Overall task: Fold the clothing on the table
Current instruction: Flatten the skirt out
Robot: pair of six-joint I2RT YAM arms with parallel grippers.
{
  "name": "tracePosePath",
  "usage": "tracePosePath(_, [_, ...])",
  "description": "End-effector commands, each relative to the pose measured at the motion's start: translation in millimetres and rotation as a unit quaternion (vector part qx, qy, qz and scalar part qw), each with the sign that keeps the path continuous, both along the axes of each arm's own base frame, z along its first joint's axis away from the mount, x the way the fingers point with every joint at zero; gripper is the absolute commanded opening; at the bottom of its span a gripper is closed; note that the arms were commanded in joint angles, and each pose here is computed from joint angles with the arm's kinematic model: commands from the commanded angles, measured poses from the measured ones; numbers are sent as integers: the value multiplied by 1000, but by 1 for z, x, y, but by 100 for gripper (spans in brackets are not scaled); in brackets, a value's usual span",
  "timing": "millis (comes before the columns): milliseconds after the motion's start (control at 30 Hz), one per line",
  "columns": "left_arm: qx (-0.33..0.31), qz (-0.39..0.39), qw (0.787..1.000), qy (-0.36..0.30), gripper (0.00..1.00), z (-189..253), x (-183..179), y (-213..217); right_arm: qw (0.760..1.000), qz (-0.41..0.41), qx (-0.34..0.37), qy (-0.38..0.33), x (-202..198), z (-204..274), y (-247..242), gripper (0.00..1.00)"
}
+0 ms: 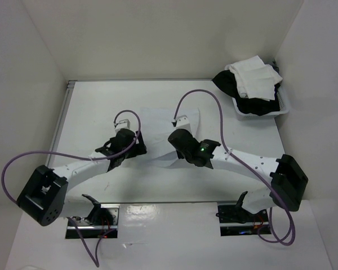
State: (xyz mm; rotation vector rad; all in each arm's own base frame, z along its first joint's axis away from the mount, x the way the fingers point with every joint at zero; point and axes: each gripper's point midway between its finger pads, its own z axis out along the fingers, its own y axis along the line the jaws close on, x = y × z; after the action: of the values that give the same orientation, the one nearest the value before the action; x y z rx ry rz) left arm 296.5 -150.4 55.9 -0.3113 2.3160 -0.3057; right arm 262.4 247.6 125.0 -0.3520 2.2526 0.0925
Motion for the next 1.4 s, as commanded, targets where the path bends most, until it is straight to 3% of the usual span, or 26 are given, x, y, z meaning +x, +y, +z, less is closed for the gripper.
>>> tracePosePath(0, [-14, 3, 999, -43, 100, 35, 11, -6, 999, -11, 32, -2, -13, 12, -3, 1])
tracePosePath(367, [-19, -28, 999, 23, 100, 1, -7, -25, 1000, -11, 28, -5, -17, 12, -2, 3])
tracePosePath(467, [-29, -34, 998, 31, 100, 0, -14, -34, 1000, -11, 24, -2, -18, 11, -3, 13])
tracePosePath(567, [-38, -39, 997, 49, 100, -4, -25, -38, 1000, -13, 23, -2, -21, 12, -5, 36])
tracePosePath(800, [-43, -27, 998, 49, 100, 7, -40, -26, 999, 7, 46, 5, -31, 20, 0, 69])
tracePosePath(1033, [-51, -25, 998, 30, 100, 23, -44, -21, 998, -2, 57, 8, -32, 17, -1, 73])
tracePosePath(1233, [-12, -38, 994, 99, 100, -25, -48, -28, 999, -6, 41, 13, -30, 5, 0, 73])
tracePosePath(1367, [-10, -30, 994, 109, 100, -37, -47, -31, 999, -7, 42, 11, -31, 6, 1, 73])
